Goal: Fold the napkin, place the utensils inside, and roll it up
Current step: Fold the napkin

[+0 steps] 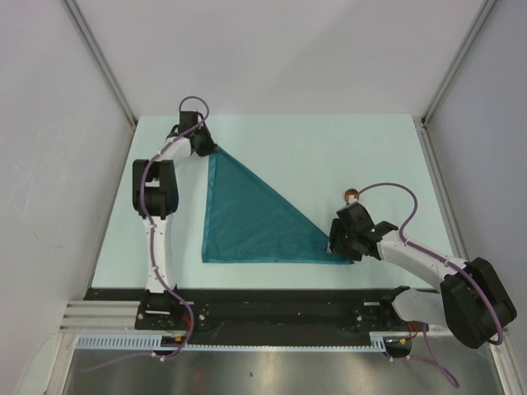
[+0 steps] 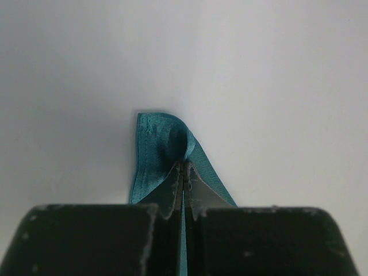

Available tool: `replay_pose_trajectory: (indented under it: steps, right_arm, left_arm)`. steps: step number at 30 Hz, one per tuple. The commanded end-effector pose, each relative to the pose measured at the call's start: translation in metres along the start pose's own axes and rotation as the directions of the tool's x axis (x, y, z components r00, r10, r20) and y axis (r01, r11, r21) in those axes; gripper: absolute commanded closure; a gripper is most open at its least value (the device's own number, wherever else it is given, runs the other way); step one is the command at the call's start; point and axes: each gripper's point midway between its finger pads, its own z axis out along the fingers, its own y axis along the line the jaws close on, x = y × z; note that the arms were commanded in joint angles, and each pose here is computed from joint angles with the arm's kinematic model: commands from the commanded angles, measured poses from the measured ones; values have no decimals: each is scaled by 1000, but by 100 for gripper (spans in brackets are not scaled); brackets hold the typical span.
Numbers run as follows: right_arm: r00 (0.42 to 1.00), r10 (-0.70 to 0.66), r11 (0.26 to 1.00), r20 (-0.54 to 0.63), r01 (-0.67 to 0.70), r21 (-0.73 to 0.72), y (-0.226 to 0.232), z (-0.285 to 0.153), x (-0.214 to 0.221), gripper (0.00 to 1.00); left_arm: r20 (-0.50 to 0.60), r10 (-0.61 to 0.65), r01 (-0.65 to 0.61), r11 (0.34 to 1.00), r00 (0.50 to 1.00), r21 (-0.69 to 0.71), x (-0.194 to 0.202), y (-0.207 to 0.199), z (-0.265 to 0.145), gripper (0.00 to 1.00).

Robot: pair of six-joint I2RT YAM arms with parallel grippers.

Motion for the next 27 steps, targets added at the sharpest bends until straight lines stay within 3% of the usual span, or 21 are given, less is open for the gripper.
replay_pose_trajectory:
  steps: [1,6,8,14,17,18,19,22,27]
  right_arm:
    - [1000,23,999,-2,-23,33,-9,-2,4,39]
    - [1000,-2,1000,9,2,-16,2,-6,0,39]
    - [999,-33,998,32,35,-50,11,-11,-5,38]
    - [990,-69,992,122,81,-98,28,-34,-35,37]
    - [988,-103,989,118,114,-92,33,-31,-39,37]
    - [988,-109,988,111,121,-101,36,-30,-39,37]
    - [988,-115,987,103,125,-100,38,-26,-39,37]
    - [984,-135,978,118,151,-143,54,-25,-45,37]
    - [979,-147,969,142,171,-180,73,-23,-65,37]
  left_arm:
    - [70,1,-4,999,998,37,-28,-15,-22,100]
    - [85,9,-15,997,996,80,-36,-27,-28,100]
    - [90,19,-26,996,996,83,-40,-31,-33,90]
    - [130,60,-68,996,990,55,-57,-33,-55,86]
    - [102,59,-62,997,993,35,-52,-26,-55,68]
    - [98,57,-60,998,994,30,-52,-25,-56,53]
    - [98,59,-62,998,993,27,-53,-26,-60,47]
    - [55,78,-78,997,995,-18,-40,-20,-84,43]
    - [91,74,-61,988,993,-140,-4,6,-153,42]
